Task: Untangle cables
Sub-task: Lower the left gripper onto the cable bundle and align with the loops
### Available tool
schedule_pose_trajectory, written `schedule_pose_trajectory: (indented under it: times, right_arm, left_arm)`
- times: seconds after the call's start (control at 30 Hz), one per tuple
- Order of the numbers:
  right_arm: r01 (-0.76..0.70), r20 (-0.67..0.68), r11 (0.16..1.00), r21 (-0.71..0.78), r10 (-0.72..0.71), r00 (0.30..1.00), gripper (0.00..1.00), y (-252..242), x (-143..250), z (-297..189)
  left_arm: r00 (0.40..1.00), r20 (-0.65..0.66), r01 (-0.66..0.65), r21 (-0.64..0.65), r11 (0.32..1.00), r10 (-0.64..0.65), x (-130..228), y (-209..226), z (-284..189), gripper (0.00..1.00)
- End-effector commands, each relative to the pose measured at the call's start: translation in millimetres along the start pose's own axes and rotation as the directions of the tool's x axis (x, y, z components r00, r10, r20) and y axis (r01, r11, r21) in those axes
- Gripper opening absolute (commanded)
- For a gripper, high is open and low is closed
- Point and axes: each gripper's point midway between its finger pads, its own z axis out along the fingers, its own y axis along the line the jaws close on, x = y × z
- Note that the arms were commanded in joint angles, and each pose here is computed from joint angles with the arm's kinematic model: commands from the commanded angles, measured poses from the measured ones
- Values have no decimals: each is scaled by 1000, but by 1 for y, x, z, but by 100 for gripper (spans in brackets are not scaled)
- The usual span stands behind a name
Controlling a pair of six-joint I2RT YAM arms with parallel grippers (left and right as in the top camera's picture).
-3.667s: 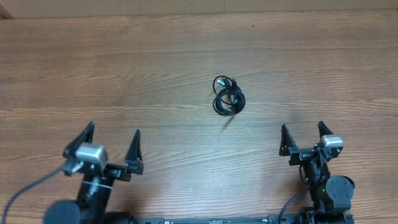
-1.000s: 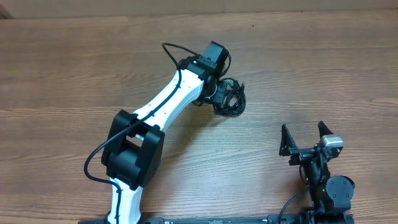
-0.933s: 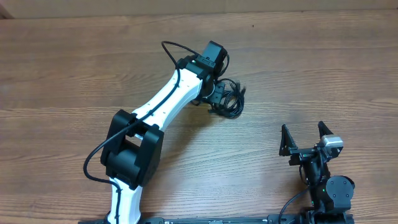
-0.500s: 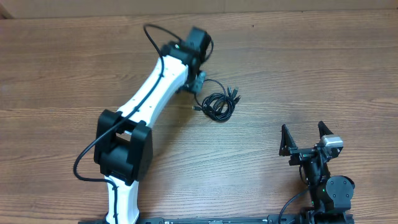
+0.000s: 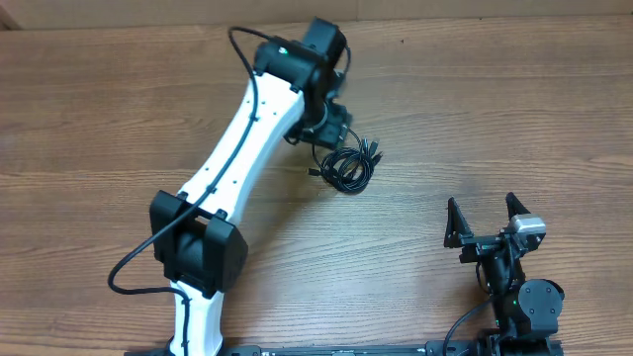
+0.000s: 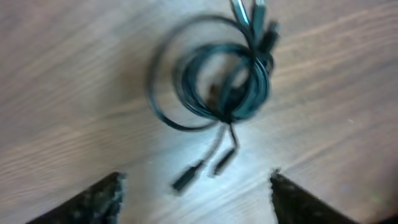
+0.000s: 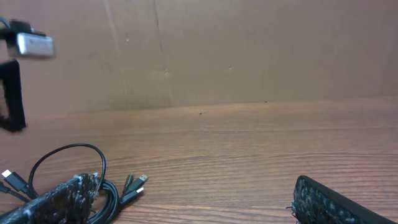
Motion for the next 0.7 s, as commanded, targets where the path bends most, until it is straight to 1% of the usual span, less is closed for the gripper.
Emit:
schedule_pose_trajectory:
  times: [0.0, 0.1, 0.13, 0.17, 0.2, 0.23, 0.27, 0.3, 0.33, 0.4, 0.47, 0.5, 0.53, 0.6, 0.63, 0.67]
  right_arm:
    - [4, 0, 1000, 12, -4, 1000, 100, -3, 3, 0]
    - [3, 0, 1000, 12, -3, 1000, 100, -3, 3, 0]
    - [4, 0, 1000, 12, -4, 1000, 100, -3, 3, 0]
    - [4, 0, 1000, 12, -4, 1000, 100, -3, 3, 0]
    - [3, 0, 1000, 12, -3, 1000, 100, -3, 3, 0]
    - [3, 0, 1000, 12, -3, 1000, 100, -3, 3, 0]
    - [3, 0, 1000, 12, -3, 1000, 100, -3, 3, 0]
    - [4, 0, 1000, 12, -4, 1000, 100, -3, 3, 0]
    - [3, 0, 1000, 12, -3, 1000, 100, -3, 3, 0]
    - [3, 0, 1000, 12, -3, 1000, 100, -3, 3, 0]
    - [4, 0, 1000, 12, -4, 1000, 100, -3, 3, 0]
    - [4, 0, 1000, 12, -4, 1000, 100, -3, 3, 0]
    - [3, 0, 1000, 12, -3, 1000, 100, -3, 3, 0]
    - [4, 0, 1000, 12, -4, 1000, 100, -3, 3, 0]
    - [3, 1, 1000, 12, -3, 1000, 100, -3, 3, 0]
    - [3, 0, 1000, 12, -3, 1000, 100, -3, 3, 0]
  left_arm:
    - [993, -91, 79, 28, 996, -76, 21, -18, 22, 79]
    - [986, -126, 112, 11, 994, -110, 32, -24, 41, 76]
    - [984, -132, 120, 4, 993, -119, 35, -25, 47, 73]
    - [982, -136, 132, -13, 991, -133, 38, -24, 54, 64]
    - [979, -136, 147, -29, 989, -149, 40, -23, 60, 54]
    - [977, -132, 163, -51, 985, -168, 42, -21, 67, 49]
    - [976, -121, 174, -74, 982, -182, 43, -18, 74, 46]
    - [975, -110, 182, -92, 979, -192, 42, -15, 79, 47]
    - [974, -97, 192, -110, 975, -203, 42, -11, 84, 49]
    - [976, -67, 198, -130, 972, -207, 38, -5, 93, 50]
    - [978, -38, 199, -132, 971, -206, 33, -2, 99, 47]
    - [978, -27, 200, -127, 972, -205, 31, -2, 101, 40]
    - [979, -18, 200, -122, 972, -203, 29, -3, 102, 27]
    - [980, -4, 196, -118, 974, -198, 25, -3, 102, 10]
    - [980, 3, 196, -122, 973, -197, 23, -2, 102, 4]
    - [981, 13, 195, -127, 973, -195, 21, -1, 102, 4]
